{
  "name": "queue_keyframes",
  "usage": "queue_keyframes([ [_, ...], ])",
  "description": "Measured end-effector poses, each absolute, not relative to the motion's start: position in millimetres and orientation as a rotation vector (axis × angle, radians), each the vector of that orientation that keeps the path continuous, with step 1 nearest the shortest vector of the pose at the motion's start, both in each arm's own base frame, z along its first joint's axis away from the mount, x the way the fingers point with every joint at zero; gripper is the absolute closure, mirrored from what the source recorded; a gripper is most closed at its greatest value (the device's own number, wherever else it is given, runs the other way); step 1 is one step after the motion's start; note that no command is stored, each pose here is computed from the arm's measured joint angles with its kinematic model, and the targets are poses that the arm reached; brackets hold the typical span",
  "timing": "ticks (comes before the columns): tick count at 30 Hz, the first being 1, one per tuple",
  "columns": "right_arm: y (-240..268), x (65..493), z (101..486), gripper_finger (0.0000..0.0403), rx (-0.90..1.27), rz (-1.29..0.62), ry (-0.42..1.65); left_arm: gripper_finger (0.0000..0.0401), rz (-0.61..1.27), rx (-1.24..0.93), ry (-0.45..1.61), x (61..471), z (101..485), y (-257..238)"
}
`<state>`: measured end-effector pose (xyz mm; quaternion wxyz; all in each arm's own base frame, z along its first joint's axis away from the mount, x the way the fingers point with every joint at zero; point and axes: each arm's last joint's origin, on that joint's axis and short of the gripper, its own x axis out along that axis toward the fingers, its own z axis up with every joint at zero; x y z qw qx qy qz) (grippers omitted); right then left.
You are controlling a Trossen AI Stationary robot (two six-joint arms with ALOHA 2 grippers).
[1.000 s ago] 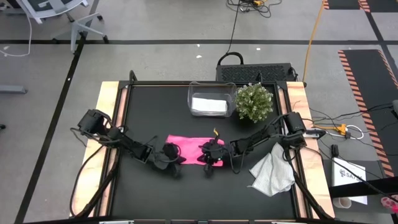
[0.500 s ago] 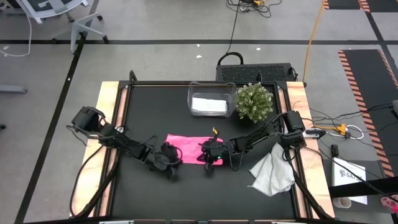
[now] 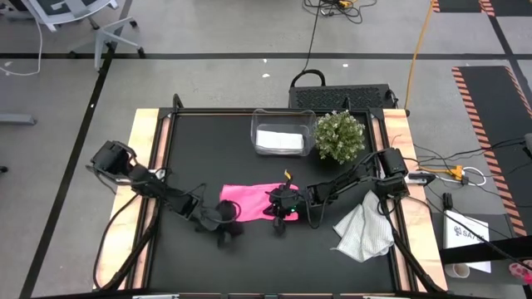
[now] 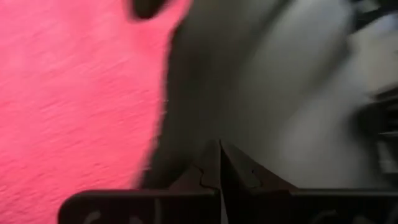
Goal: Fold microfiber towels
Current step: Fold the pink towel
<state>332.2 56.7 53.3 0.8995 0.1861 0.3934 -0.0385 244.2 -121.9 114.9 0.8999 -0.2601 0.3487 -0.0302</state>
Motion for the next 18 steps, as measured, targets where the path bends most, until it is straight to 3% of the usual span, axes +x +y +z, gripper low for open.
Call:
queue_keyframes([
  [4, 55.9, 331.3, 59.0, 0.0403, 0.357, -0.078, 0.817, 0.0401, -0.154, -0.521, 0.663, 245.6, 135.4, -133.6],
  [7, 55.2, 330.0, 62.9, 0.0403, 0.338, -0.078, 0.825, 0.0401, -0.092, -0.426, 0.570, 248.9, 148.8, -133.7],
  [11, 55.1, 329.8, 64.0, 0.0403, 0.340, -0.081, 0.827, 0.0401, 0.107, -0.344, 0.681, 242.2, 130.6, -120.5],
  [18, 55.0, 328.8, 67.5, 0.0403, 0.339, -0.082, 0.834, 0.0401, 0.234, -0.316, 0.858, 233.3, 107.4, -113.3],
])
